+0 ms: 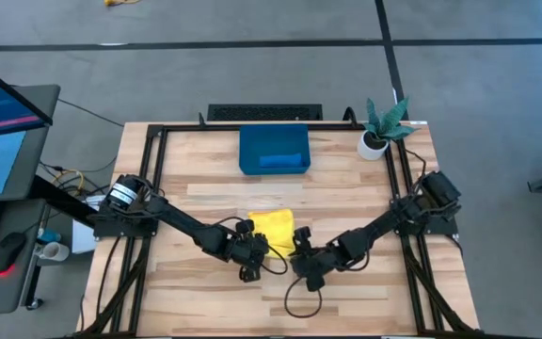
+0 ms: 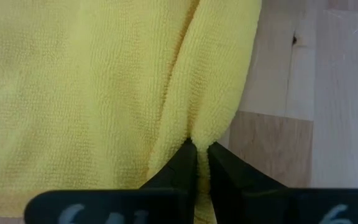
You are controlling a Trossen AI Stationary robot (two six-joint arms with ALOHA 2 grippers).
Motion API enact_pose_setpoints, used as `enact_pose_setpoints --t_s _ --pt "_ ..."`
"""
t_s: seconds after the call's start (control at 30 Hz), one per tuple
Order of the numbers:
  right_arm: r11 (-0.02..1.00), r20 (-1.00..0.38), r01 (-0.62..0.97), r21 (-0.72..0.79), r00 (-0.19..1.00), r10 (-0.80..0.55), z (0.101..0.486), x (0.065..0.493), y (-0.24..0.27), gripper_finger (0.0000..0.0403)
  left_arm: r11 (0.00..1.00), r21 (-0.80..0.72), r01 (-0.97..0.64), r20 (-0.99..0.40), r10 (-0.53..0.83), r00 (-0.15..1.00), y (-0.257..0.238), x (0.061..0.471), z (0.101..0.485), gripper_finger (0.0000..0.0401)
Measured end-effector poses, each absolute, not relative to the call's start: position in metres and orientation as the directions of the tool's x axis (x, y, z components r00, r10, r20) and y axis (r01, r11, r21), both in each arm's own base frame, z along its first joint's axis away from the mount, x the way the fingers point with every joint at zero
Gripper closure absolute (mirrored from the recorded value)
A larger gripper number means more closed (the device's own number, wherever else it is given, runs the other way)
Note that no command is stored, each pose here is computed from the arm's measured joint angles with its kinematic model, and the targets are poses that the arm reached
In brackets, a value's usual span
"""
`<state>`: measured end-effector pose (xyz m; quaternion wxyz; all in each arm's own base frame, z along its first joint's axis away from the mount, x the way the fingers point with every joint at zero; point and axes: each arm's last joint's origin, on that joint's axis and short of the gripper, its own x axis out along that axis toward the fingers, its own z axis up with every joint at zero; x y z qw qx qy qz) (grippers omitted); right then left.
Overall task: Roll microfiber towels into tight, uniform cylinder then place into a basket
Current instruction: Roll the yellow towel
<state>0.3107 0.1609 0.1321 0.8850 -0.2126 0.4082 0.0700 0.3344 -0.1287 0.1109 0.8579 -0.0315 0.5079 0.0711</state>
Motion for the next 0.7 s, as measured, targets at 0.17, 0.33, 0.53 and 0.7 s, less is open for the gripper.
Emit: enact_pose_setpoints --t_s 0.17,0.33,0.53,0.7 --pt "0.911 -0.785 -0.292 -0.292 0.617 -0.054 0.12 0.313 0.155 0.0276 0.988 0.018 -0.154 -0.876 0.09 0.474 -0.129 0.334 0.111 0.0383" --pt "0.916 -0.787 -0.265 -0.301 0.611 -0.082 0.113 0.318 0.15 0.0238 0.988 0.018 -0.154 -0.876 0.09 0.474 -0.129 0.334 0.111 0.0383" --pt "0.944 -0.804 -0.21 -0.254 0.589 -0.085 0.111 0.319 0.144 0.0213 0.989 0.009 -0.15 -0.876 0.08 0.476 -0.129 0.335 0.111 0.0383" --pt "0.96 -0.816 -0.194 -0.2 0.575 -0.053 0.111 0.321 0.14 0.0235 0.989 -0.006 -0.146 -0.872 0.067 0.485 -0.129 0.334 0.116 0.0383"
